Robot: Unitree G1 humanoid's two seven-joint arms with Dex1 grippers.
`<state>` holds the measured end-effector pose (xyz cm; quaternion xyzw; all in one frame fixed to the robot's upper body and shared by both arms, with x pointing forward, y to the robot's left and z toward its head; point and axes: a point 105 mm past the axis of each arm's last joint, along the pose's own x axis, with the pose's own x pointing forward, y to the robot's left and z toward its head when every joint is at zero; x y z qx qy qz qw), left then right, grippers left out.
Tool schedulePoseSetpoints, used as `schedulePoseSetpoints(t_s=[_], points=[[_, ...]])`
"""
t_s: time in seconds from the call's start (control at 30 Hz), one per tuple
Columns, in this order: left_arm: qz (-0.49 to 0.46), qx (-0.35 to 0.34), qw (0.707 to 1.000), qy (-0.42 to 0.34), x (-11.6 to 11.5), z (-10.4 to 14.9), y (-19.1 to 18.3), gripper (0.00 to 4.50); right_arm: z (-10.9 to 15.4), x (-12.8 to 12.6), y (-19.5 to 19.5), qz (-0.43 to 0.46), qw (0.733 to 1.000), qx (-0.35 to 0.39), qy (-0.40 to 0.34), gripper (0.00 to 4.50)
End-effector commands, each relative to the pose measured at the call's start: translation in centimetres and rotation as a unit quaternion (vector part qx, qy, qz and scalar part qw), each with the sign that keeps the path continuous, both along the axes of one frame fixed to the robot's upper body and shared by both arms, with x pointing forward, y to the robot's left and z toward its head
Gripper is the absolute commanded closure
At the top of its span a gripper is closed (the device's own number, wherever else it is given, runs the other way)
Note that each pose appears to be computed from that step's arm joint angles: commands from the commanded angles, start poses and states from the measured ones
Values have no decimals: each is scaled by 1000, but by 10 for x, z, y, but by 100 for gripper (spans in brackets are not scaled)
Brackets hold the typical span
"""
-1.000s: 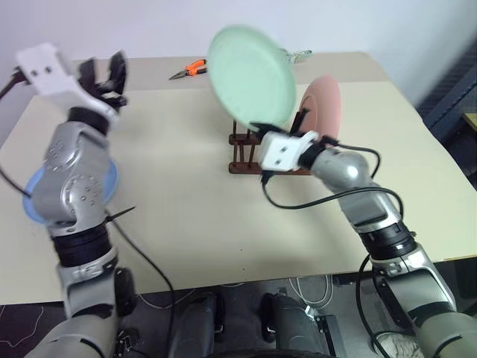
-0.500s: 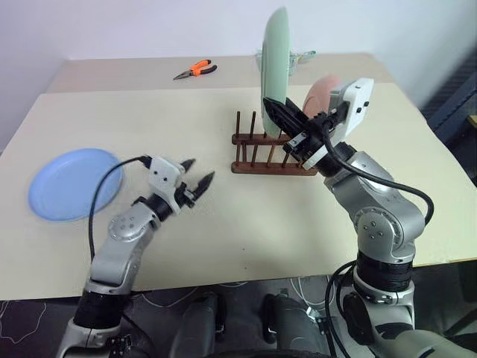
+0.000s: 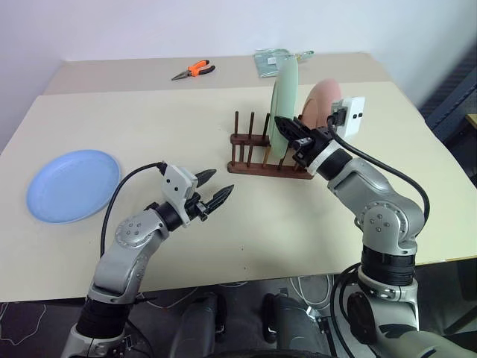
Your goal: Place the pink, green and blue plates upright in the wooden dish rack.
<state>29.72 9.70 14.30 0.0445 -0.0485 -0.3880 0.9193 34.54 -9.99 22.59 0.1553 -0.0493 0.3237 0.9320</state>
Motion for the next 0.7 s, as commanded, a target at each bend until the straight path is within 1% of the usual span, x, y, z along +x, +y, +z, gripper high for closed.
schedulePoseSetpoints(t_s=[0.03,0.07,0.13,0.17,0.33,0.43,0.5,0.53,0.6,0.63,0.67,0.7], points=[[-11,-2,1000,-19,-5,9,-6,155,16,0,2,5,1000,-7,-29,289],[-11,-2,1000,-18,-6,8,-6,155,18,1,1,0,999,-14,-36,246],[-10,0,1000,-18,-5,7,-6,155,23,3,0,-13,998,-37,-57,132],[-8,1,1000,-17,-5,7,-5,155,26,3,-1,-18,996,-53,-72,85],[6,5,1000,-16,-3,6,0,155,46,0,-1,-31,977,-141,-160,85],[27,4,1000,-15,1,6,8,155,56,-1,-4,-46,960,-193,-199,85],[46,-8,999,-11,5,8,17,155,61,0,-7,-55,950,-216,-217,85],[57,-13,998,-11,8,10,22,131,65,0,-9,-63,944,-229,-230,81],[104,-27,994,-8,18,13,41,68,78,-2,-9,-70,926,-254,-270,30],[135,-35,990,-11,23,16,52,19,84,-4,-5,-68,913,-272,-295,1],[173,-49,984,-14,29,20,66,3,89,-10,2,-56,900,-288,-322,0],[235,-54,970,-20,37,25,87,3,94,-17,15,-32,888,-299,-348,0]])
